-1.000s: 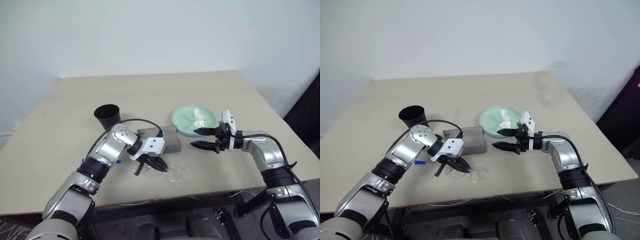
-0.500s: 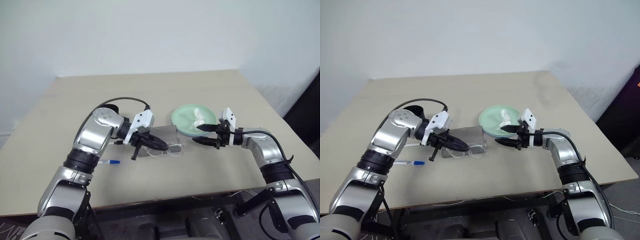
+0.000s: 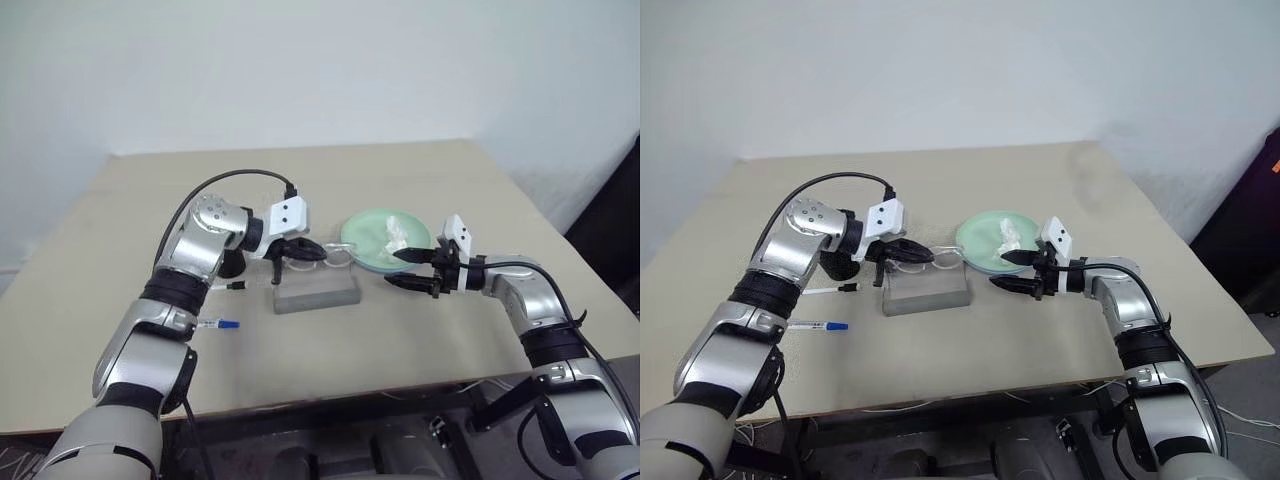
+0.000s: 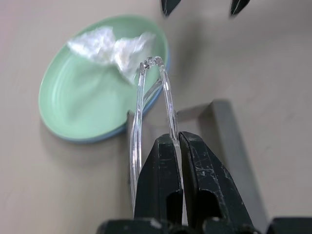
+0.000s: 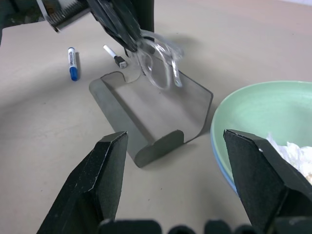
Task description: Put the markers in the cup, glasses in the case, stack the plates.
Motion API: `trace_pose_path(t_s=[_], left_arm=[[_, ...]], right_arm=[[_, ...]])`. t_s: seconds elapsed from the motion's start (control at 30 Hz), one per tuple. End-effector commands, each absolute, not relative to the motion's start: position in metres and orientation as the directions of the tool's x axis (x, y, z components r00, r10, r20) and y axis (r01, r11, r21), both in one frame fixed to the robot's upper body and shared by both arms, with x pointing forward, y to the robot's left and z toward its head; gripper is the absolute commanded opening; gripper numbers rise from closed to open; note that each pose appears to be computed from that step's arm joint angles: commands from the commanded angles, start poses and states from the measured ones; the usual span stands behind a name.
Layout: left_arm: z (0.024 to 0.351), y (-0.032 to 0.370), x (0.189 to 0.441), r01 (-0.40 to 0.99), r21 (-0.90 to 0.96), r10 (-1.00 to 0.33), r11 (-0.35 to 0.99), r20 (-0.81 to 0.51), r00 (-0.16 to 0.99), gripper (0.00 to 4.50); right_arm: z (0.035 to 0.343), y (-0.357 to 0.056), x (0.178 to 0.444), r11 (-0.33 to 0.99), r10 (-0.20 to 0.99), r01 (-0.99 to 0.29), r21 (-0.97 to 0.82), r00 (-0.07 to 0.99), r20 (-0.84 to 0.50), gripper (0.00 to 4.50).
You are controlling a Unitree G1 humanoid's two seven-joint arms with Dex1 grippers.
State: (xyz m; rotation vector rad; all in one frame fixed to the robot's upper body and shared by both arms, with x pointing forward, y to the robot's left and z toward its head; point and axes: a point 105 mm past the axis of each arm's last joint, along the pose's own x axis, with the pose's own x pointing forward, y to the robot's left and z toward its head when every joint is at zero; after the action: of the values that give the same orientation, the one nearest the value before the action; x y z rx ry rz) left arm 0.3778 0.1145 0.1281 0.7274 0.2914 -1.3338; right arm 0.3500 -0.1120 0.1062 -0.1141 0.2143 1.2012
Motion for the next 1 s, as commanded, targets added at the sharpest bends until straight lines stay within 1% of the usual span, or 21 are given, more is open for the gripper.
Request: trace_pose_path(t_s=[0.03, 0.13, 0.47, 0.63, 1.0], left_arm=[[0.132, 0.112, 0.384, 0.938, 0.346, -0.76, 0.032, -0.601, 0.248, 0.01], [0.124, 0.112, 0.383, 0.95, 0.312, -0.746, 0.014, -0.629, 0.218, 0.01], [0.11, 0.112, 0.374, 0.982, 0.19, -0.745, -0.007, -0.656, 0.122, 0.01], [0.103, 0.115, 0.374, 0.987, 0.162, -0.727, 0.01, -0.676, 0.119, 0.01], [0.103, 0.115, 0.374, 0.987, 0.161, -0.726, 0.011, -0.677, 0.119, 0.01]], right_arm=[[0.124, -0.109, 0.352, 0.354, 0.919, -0.935, -0.026, 0.353, -0.179, 3.4], [0.123, -0.109, 0.352, 0.358, 0.917, -0.933, -0.025, 0.357, -0.178, 3.4], [0.121, -0.111, 0.35, 0.37, 0.913, -0.929, -0.022, 0.368, -0.178, 3.4], [0.121, -0.11, 0.351, 0.371, 0.913, -0.928, -0.02, 0.368, -0.177, 3.4], [0.121, -0.11, 0.351, 0.371, 0.913, -0.928, -0.02, 0.369, -0.177, 3.4]])
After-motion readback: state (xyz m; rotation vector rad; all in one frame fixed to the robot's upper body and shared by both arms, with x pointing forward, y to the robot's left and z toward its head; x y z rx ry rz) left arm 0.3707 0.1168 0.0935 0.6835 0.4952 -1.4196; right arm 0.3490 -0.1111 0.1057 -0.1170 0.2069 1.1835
